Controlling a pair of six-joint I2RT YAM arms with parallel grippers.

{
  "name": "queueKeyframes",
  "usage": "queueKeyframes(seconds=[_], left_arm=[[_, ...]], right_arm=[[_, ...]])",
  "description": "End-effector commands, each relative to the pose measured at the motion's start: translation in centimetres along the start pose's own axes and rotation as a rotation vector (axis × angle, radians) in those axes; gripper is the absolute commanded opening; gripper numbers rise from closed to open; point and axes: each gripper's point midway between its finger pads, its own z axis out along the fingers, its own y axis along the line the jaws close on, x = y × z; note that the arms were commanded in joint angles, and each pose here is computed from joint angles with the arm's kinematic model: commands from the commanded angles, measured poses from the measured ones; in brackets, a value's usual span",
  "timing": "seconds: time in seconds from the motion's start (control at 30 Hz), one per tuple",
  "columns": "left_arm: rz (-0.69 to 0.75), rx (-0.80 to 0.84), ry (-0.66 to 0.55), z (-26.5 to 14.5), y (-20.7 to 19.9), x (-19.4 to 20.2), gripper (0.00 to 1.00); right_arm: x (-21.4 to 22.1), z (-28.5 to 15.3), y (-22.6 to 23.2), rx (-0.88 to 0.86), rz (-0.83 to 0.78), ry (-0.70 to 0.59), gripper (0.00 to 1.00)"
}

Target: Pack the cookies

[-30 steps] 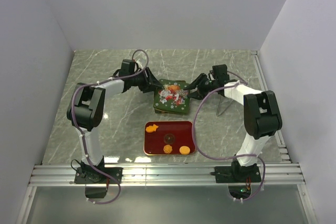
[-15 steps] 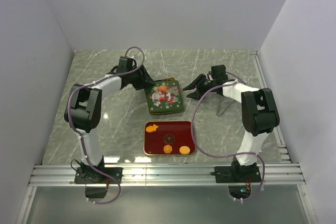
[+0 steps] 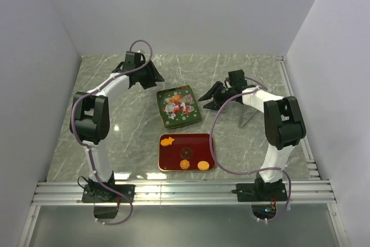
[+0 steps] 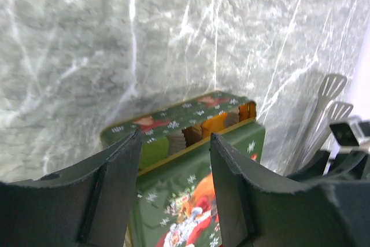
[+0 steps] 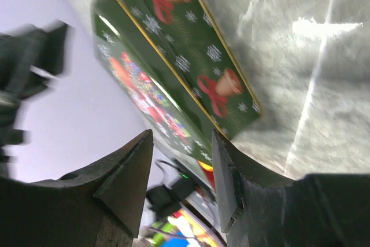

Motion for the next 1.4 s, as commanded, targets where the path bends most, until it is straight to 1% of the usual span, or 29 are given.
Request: queueKeyframes(seconds=[0.0, 0.07, 0.13, 0.23, 0.3, 0.33, 0.43, 0.5, 0.6, 0.73, 0.87, 1.07, 1.27, 1.37], left_arm=[[0.004, -0.043, -0.01, 0.2, 0.9, -1.5, 0.57], [0.0, -0.051, -0.001, 0.5, 1.3, -1.4, 0.57], [-0.003, -0.055, 0.001, 0.6, 1.6, -1.4, 0.56], [-0.014, -0.068, -0.003, 0.6, 2.3, -1.7, 0.56], [-0.023, -0.072, -0.011, 0.6, 2.8, -2.3, 0.57], [-0.028, -0.079, -0.003, 0.7, 3.2, -2.2, 0.56], [-0.03, -0.086, -0.003, 0.9, 3.5, -2.8, 0.56], [-0.032, -0.086, -0.006, 1.0, 3.7, -3.1, 0.56], [-0.036, -0.087, -0.001, 1.1, 3.8, -3.2, 0.56], [-0.032, -0.089, -0.003, 0.6, 3.8, -3.4, 0.55], [-0.039, -0.09, -0.003, 0.2, 3.7, -3.5, 0.55], [-0.05, -0.086, 0.002, 0.3, 3.7, -3.5, 0.55], [-0.054, -0.091, 0.032, 2.5, 4.4, -3.4, 0.55], [-0.051, -0.109, 0.065, 3.7, 4.9, -3.1, 0.55]], right_arm=[[1.0, -0.8, 0.8, 0.069, -0.146, -0.004, 0.52], [2.2, -1.5, 0.3, 0.091, -0.2, 0.006, 0.52], [2.5, -2.2, -0.4, 0.117, -0.232, -0.016, 0.52], [3.5, -3.9, -1.9, 0.182, -0.316, -0.043, 0.52], [4.8, -4.9, -2.5, 0.201, -0.366, -0.039, 0.52], [5.1, -5.6, -2.5, 0.211, -0.41, -0.061, 0.52], [7.6, -5.7, -3.2, 0.239, -0.478, -0.034, 0.51], [9.7, -4.8, -3.7, 0.249, -0.52, 0.005, 0.49], [11.1, -3.3, -4.0, 0.272, -0.564, 0.042, 0.45], [10.8, -1.5, -4.5, 0.312, -0.589, 0.065, 0.42], [10.4, -0.6, -4.8, 0.336, -0.606, 0.054, 0.39], [10.9, 0.9, -5.2, 0.348, -0.616, 0.051, 0.38], [11.0, 2.4, -4.6, 0.353, -0.626, 0.045, 0.38], [10.6, 2.8, -3.9, 0.346, -0.621, 0.037, 0.38]])
